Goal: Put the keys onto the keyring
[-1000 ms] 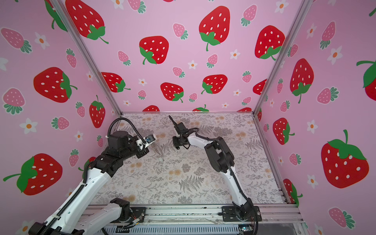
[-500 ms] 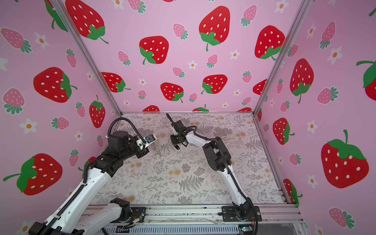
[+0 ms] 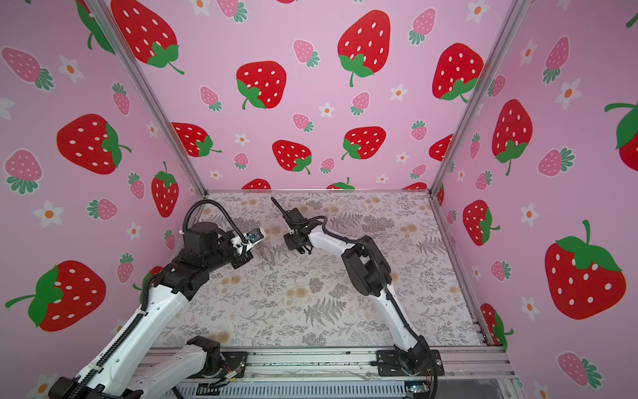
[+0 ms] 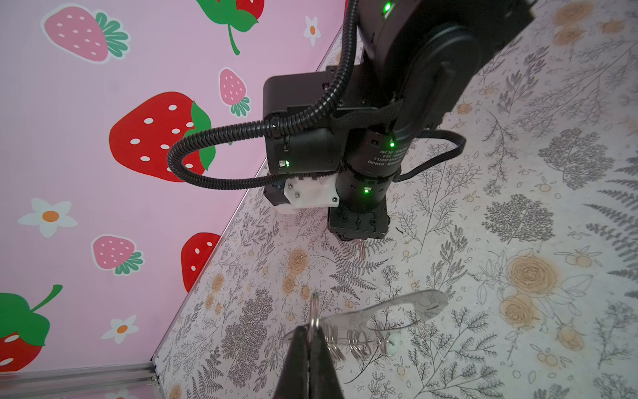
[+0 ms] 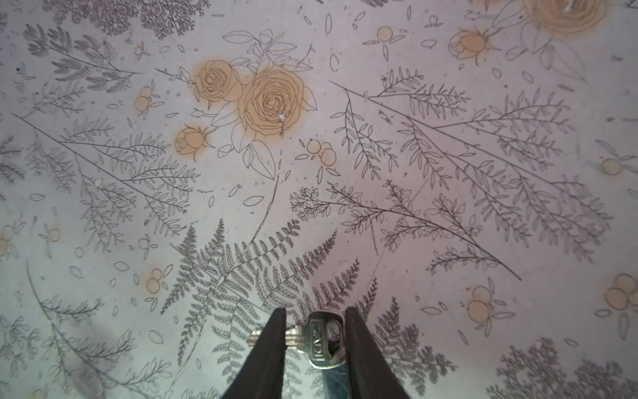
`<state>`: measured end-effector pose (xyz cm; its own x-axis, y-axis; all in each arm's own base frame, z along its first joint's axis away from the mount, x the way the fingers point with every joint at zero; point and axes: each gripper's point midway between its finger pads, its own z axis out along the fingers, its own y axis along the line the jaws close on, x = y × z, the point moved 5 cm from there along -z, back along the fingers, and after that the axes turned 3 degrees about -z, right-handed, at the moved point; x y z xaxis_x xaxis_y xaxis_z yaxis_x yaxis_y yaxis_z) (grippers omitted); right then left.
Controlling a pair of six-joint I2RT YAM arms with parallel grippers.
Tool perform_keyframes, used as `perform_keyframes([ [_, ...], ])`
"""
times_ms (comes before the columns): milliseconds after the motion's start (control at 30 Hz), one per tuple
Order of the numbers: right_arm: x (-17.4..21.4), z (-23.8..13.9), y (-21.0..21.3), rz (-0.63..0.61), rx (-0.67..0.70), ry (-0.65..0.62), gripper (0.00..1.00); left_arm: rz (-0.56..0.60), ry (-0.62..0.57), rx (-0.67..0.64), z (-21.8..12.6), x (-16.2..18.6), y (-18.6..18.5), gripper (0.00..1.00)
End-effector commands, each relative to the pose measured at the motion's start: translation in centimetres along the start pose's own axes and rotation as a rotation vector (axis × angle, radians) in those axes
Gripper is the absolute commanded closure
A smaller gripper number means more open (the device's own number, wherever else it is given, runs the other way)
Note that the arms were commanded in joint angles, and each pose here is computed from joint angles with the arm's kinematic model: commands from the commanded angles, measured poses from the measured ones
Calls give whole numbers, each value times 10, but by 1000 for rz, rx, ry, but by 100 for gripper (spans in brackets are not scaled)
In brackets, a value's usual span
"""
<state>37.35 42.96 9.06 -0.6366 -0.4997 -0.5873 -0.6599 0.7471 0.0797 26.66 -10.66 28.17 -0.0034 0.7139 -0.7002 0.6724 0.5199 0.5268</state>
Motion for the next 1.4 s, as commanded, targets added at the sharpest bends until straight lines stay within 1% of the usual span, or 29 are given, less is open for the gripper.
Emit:
perform_keyframes([
  [0, -1, -12, -4, 35, 27, 23, 68, 31, -70, -30, -11, -20, 10, 100],
  [167, 11, -5, -5, 55, 36, 74, 70, 33, -73, -25, -11, -20, 9, 100],
  [400, 10, 0, -5, 60, 37, 69, 74, 37, -73, -23, -10, -20, 9, 100],
  [767, 13, 13, -3, 70, 19, 80, 76, 37, -65, -22, -9, -18, 9, 100],
  [1100, 19, 17, -6, 68, 47, 103, 78, 37, -60, -20, -8, -17, 8, 100],
  [1167, 19, 16, -6, 66, 44, 104, 82, 39, -61, -19, -8, -17, 8, 100],
  [1367, 14, 8, -5, 54, 40, 89, 85, 40, -61, -21, -8, -18, 9, 100],
])
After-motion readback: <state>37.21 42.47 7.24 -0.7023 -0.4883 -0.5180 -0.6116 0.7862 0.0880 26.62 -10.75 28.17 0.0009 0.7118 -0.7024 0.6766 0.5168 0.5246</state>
